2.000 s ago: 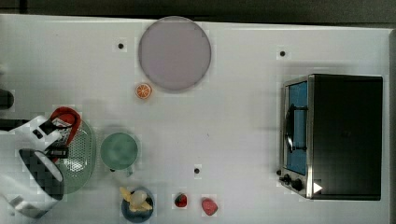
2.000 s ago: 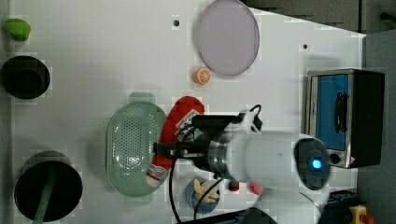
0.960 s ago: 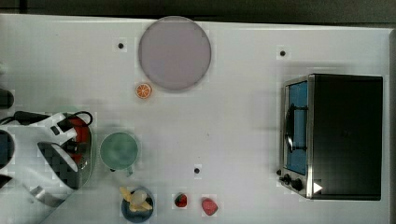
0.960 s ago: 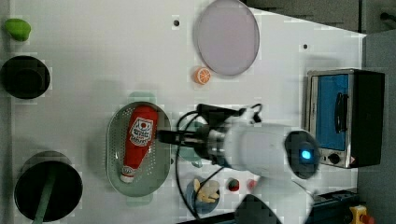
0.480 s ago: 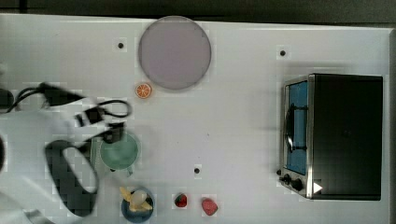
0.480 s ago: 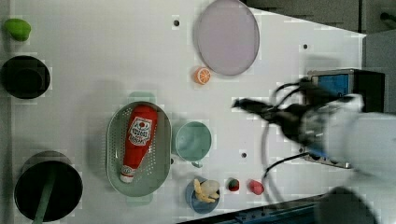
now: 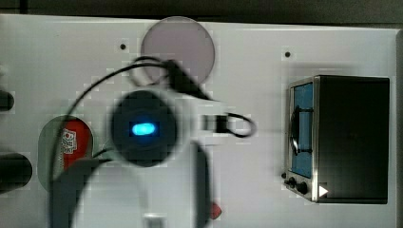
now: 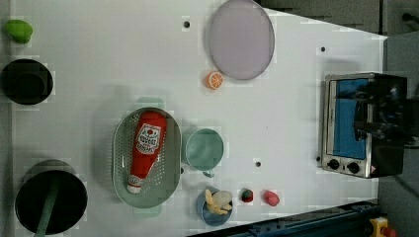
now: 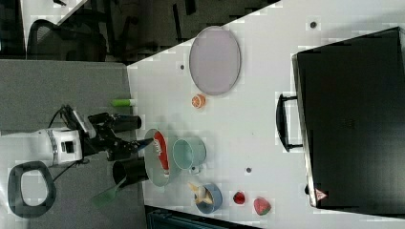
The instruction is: Pick Ketchup from the table and place it in strainer.
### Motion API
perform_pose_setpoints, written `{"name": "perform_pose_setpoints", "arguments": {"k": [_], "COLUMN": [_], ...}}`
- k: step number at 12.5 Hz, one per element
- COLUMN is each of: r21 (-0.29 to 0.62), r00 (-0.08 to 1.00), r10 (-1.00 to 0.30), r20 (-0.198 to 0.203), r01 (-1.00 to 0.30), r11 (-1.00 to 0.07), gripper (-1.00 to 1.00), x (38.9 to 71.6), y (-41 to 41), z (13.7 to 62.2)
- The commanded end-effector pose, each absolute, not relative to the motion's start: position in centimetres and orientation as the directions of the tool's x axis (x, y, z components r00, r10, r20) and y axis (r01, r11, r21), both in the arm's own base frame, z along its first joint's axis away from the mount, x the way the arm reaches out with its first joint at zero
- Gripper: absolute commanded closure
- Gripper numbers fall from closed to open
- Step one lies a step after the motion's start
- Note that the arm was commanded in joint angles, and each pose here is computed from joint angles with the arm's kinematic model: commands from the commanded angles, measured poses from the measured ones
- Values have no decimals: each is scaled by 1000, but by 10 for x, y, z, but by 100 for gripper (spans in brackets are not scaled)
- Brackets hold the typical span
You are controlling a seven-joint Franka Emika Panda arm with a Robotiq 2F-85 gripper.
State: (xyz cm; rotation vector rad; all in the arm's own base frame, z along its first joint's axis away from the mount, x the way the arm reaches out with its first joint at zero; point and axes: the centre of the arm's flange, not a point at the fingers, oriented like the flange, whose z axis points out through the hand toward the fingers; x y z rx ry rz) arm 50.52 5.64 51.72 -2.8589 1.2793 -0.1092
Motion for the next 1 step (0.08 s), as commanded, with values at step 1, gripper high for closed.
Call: {"name": "perform_pose_setpoints", "arguments": {"k": [1], "r21": [-60], "r00": [709], "r10": [-704], "r20": [47], "r01": [-701], "r11": [-710], "gripper": [-100], "x": [508], "y": [21], "z": [557]}}
